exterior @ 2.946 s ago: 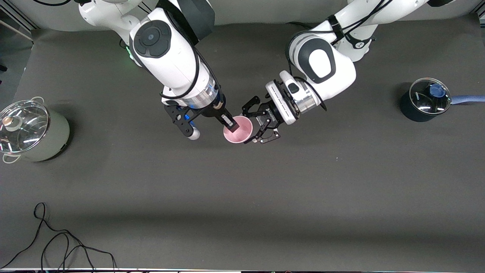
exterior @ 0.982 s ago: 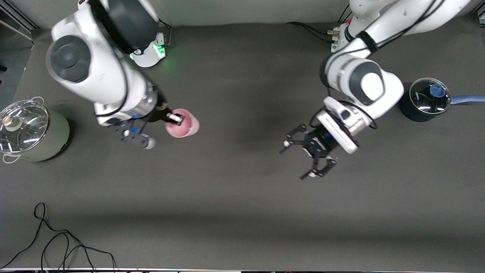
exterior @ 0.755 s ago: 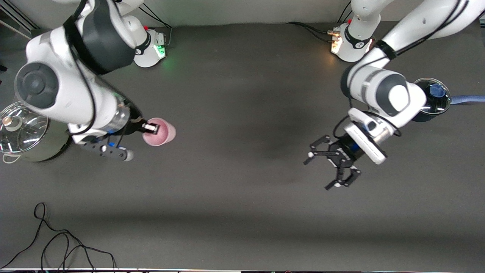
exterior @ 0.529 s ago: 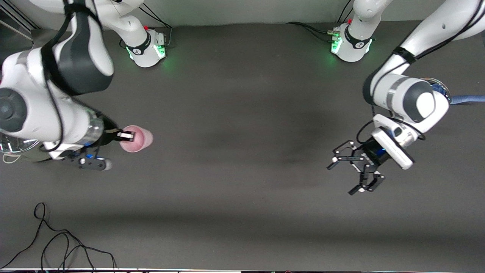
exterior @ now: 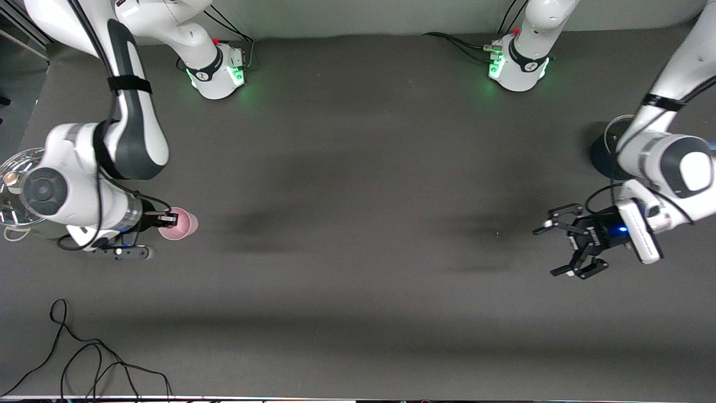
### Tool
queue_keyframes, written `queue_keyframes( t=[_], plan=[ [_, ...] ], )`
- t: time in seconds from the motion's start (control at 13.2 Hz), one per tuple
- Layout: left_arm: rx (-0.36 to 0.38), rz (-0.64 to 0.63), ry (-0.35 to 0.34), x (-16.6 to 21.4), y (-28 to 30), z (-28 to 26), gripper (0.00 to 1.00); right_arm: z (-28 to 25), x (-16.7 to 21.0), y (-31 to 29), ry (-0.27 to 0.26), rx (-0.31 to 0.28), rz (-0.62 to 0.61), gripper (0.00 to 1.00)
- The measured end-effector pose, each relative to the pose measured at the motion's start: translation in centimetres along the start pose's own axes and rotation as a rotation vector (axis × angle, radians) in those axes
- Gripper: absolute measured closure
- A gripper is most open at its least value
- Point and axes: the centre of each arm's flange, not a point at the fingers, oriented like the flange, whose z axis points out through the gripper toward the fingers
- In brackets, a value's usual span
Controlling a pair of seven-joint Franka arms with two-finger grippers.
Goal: Transfer pink cup from left to right arm
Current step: 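Carry the cup with the right gripper while the left gripper withdraws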
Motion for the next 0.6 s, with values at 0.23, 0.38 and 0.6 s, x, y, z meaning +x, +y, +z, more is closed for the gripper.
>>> queue_keyframes(
  t=[0.23,0.38,0.6],
  plan=[
    [-0.073,-0.087,-0.154,2.8,-0.8,-4.6,0.00,7.8,-2.5,1.2,0.101,-0.011,-0.010,0.95],
    [-0.098,-0.146,-0.276,5.1,-0.4,-7.0,0.00,11.5,-4.2,1.6,0.130,-0.025,-0.022,0.95],
    [-0.071,-0.196,-0.463,9.1,1.1,-9.4,0.00,13.9,-4.8,1.8,0.143,-0.044,-0.028,0.95]
  ],
)
